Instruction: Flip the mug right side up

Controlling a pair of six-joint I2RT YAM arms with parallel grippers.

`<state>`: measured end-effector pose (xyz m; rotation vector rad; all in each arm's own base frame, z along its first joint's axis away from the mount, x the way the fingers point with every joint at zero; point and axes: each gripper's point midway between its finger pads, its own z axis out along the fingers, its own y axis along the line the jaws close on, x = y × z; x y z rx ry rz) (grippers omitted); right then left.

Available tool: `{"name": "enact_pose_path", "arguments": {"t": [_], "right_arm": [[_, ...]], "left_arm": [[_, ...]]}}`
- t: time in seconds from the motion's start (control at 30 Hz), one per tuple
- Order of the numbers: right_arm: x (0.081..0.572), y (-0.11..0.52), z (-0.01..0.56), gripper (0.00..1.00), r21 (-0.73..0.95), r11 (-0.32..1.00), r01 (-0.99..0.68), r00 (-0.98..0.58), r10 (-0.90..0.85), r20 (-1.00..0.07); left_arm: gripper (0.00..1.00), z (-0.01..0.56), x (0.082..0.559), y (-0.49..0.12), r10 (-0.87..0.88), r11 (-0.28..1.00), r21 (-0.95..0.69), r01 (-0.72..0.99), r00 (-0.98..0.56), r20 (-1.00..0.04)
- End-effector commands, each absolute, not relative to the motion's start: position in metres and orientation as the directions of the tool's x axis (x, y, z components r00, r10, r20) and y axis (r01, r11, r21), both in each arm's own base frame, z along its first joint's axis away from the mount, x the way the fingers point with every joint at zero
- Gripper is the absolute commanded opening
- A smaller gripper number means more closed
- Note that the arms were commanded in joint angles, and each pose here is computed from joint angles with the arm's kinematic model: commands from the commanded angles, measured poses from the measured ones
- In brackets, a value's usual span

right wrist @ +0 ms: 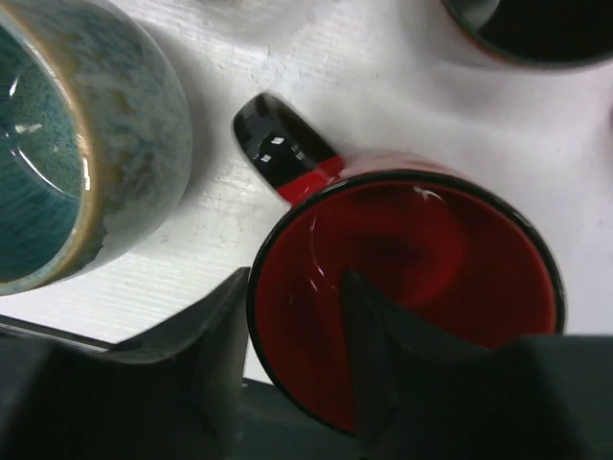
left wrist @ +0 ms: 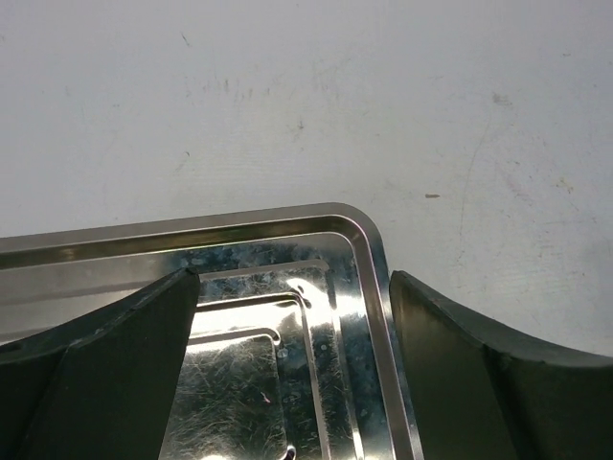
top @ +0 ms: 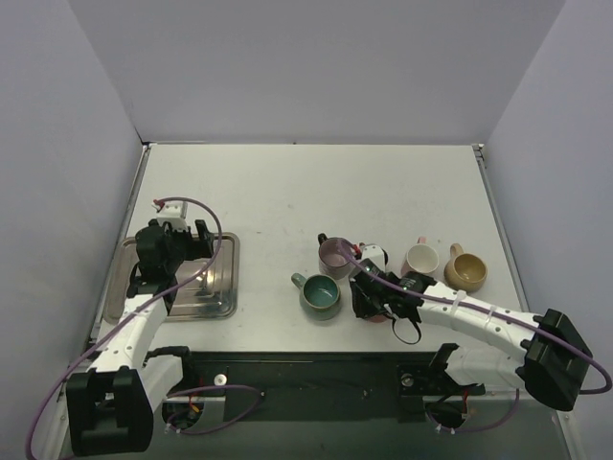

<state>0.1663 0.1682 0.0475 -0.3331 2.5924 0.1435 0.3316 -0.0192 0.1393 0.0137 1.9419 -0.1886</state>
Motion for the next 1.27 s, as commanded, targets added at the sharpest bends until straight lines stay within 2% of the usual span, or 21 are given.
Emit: {"name": "enact_pose_path", "arguments": {"t": [0.0,0.13,0.23,0.27,0.37,0.43,0.47,0.57,0.7,0.93,1.23], "right_arm": [[0.178,0.176,0.072,0.51,0.078,0.964,-0.255,-0.811,-0.170,-0.559],[0.189,0.172,0.111,0.67,0.028,0.958,-0.284,-0.766,-0.209,-0.608],[0.213,0.156,0.164,0.85,-0.039,0.970,-0.239,-0.661,-0.192,-0.726],[0.224,0.138,0.181,0.87,-0.062,0.984,-0.169,-0.619,-0.155,-0.770],[0.254,0.101,0.214,0.89,-0.083,0.996,-0.028,-0.489,-0.086,-0.868],[0.272,0.048,0.225,0.91,-0.040,0.984,0.176,-0.388,0.032,-0.921],[0.277,0.038,0.222,0.92,-0.017,0.976,0.219,-0.359,0.064,-0.931],[0.278,-0.034,0.215,0.92,0.042,0.880,0.473,-0.247,0.178,-0.952],[0.263,-0.087,0.196,0.93,0.071,0.760,0.646,-0.123,0.196,-0.973],[0.254,-0.094,0.160,0.93,0.081,0.748,0.659,-0.107,0.199,-0.974],[0.258,-0.086,0.157,0.93,0.091,0.780,0.619,-0.120,0.208,-0.971]], "left_arm": [[0.91,0.171,0.339,-0.018,-0.135,0.983,-0.157,0.092,-0.211,-0.968],[0.92,0.181,0.339,-0.017,-0.150,0.982,-0.166,0.092,-0.157,-0.976],[0.92,0.186,0.342,-0.017,-0.189,0.976,-0.202,0.077,-0.149,-0.971],[0.92,0.187,0.342,-0.020,-0.182,0.975,-0.197,0.098,-0.145,-0.973],[0.93,0.190,0.343,-0.021,-0.200,0.972,-0.210,0.103,-0.096,-0.975],[0.93,0.192,0.342,-0.019,-0.220,0.970,-0.226,0.091,-0.068,-0.973],[0.93,0.193,0.343,-0.016,-0.222,0.971,-0.225,0.075,-0.056,-0.974],[0.93,0.190,0.342,-0.011,-0.224,0.973,-0.226,0.041,-0.053,-0.973],[0.93,0.180,0.340,-0.002,-0.193,0.981,-0.194,0.000,-0.058,-0.979],[0.93,0.148,0.341,0.003,-0.162,0.987,-0.160,-0.022,-0.089,-0.983],[0.94,0.115,0.344,-0.002,-0.172,0.985,-0.172,-0.020,-0.217,-0.961]]}}
